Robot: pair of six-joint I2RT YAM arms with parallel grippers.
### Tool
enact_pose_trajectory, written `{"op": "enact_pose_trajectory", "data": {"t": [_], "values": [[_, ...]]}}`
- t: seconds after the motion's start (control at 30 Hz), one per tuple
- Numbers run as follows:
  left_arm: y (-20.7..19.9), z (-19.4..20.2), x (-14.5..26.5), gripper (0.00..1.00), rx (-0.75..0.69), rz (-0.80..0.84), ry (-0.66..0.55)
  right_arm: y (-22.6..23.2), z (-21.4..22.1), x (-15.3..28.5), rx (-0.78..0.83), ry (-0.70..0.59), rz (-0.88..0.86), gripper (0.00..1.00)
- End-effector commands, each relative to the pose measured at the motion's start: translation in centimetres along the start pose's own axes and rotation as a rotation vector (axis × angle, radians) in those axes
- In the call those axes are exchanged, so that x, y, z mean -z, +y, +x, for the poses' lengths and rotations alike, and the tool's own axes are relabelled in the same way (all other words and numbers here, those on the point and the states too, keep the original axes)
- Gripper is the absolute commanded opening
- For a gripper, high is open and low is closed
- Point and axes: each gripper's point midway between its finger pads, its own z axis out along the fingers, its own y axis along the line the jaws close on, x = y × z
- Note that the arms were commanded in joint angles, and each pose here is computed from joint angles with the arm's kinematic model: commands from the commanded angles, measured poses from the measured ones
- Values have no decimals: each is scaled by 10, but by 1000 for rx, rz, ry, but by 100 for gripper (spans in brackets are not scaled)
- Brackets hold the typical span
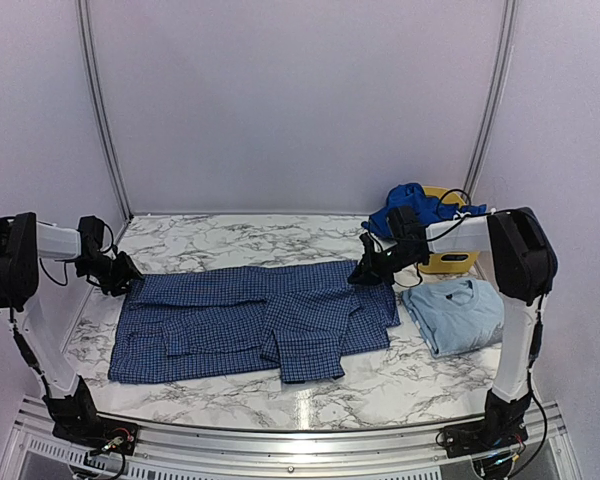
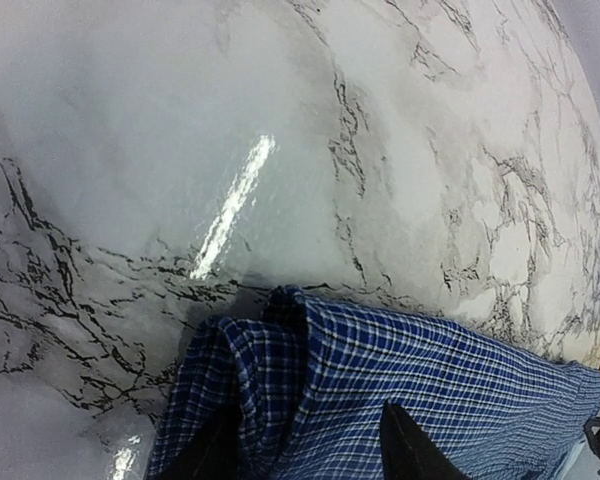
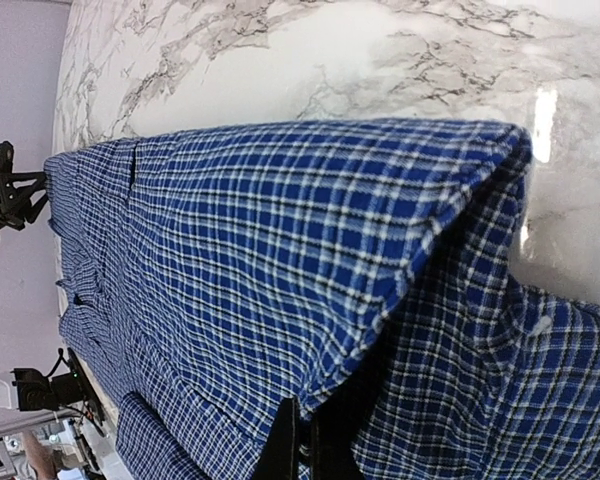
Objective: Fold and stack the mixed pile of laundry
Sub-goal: Smooth out the rectangle-folded shirt at the center of the board.
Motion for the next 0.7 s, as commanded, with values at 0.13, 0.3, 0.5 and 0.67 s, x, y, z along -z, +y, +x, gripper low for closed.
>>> {"op": "enact_pose_trajectory", "data": {"t": [0.13,0.3,0.5,0.67], "values": [[2,-13,-2,45,11,21,-23,5,-26,5,15,-56,-29,0],[-1,-23,-7,45,26,64,-27,2,-40,12,15,-85,-21,0],[-3,-31,-14,35,52,102,-28,4,-58,15,25,-106,-28,0],[-5,-39,-18,24,73,131,-42,10,-74,11,29,-118,-47,0]]}}
